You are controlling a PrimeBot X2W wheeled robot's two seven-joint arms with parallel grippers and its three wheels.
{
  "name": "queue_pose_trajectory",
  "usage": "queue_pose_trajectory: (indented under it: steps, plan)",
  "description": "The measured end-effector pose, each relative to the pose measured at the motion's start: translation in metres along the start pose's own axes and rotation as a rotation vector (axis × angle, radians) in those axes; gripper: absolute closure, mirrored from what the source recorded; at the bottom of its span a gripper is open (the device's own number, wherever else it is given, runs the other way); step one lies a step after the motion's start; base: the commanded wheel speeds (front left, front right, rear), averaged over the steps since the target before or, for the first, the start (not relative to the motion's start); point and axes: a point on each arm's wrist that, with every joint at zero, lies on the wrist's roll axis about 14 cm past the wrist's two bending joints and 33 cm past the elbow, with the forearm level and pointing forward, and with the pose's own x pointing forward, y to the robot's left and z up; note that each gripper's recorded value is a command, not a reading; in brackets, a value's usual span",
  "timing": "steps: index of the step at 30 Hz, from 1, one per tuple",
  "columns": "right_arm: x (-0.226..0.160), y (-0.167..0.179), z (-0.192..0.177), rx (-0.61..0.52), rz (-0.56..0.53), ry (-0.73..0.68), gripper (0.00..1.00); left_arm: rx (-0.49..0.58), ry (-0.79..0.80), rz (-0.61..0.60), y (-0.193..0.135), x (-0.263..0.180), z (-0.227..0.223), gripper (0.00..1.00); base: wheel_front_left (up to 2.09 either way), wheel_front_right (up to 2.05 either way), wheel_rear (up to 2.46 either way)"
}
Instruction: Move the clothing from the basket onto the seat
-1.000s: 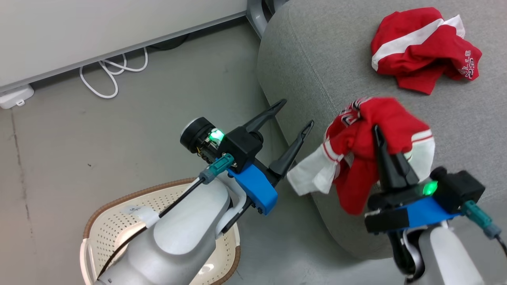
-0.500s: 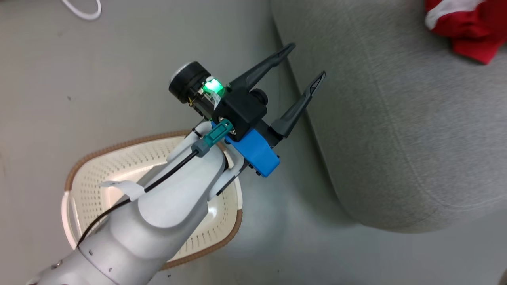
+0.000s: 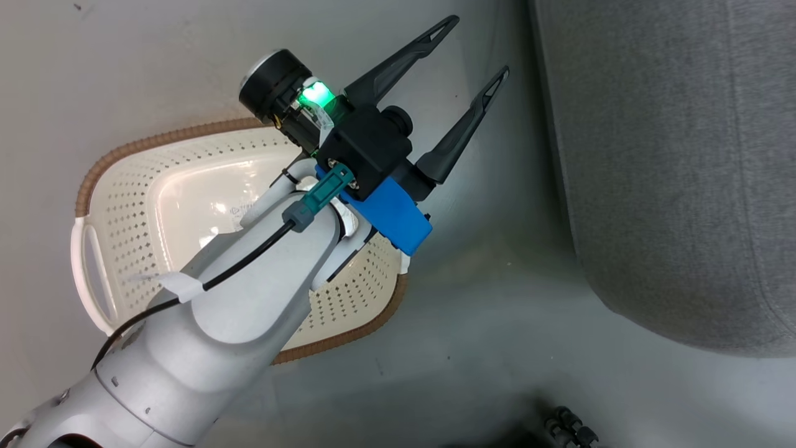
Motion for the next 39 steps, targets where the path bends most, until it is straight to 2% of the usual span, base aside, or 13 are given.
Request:
queue_pose_trajectory:
  steps: [4, 8, 14, 15, 16, 21, 29, 39]
  plan:
    - [-0.019, 0.007, -0.059, 0.064, -0.036, 0.146, 1.00, -0.012, 0.015, -0.002, 0.002, -0.001, -0.012, 0.00, 0.00, 0.00, 0.00]
    - [-0.054, 0.009, -0.108, 0.090, -0.062, 0.301, 1.00, -0.002, 0.006, -0.010, -0.002, 0.000, -0.006, 0.00, 0.00, 0.00, 0.00]
    - [-0.074, 0.012, -0.112, 0.113, -0.067, 0.339, 0.99, 0.015, -0.005, -0.014, -0.006, -0.001, 0.005, 0.00, 0.00, 0.00, 0.00]
    - [-0.077, 0.011, -0.110, 0.117, -0.068, 0.339, 0.39, 0.019, -0.008, -0.014, -0.007, -0.001, 0.007, 0.00, 0.00, 0.00, 0.00]
    - [-0.078, 0.011, -0.106, 0.123, -0.070, 0.332, 0.00, 0.023, -0.010, -0.014, -0.008, -0.002, 0.010, 0.00, 0.00, 0.00, 0.00]
    - [-0.098, 0.007, -0.090, 0.124, -0.058, 0.334, 0.00, 0.024, -0.027, -0.012, -0.020, -0.004, 0.025, 0.00, 0.00, 0.00, 0.00]
    - [-0.153, 0.004, -0.061, 0.114, -0.016, 0.357, 0.00, 0.037, -0.070, 0.058, -0.031, -0.020, 0.065, 0.00, 0.00, 0.00, 0.00]
    - [-0.173, 0.062, 0.016, 0.248, 0.152, 0.207, 0.00, 0.068, -0.178, 0.307, -0.009, -0.080, 0.124, 0.00, 0.00, 0.00, 0.00]
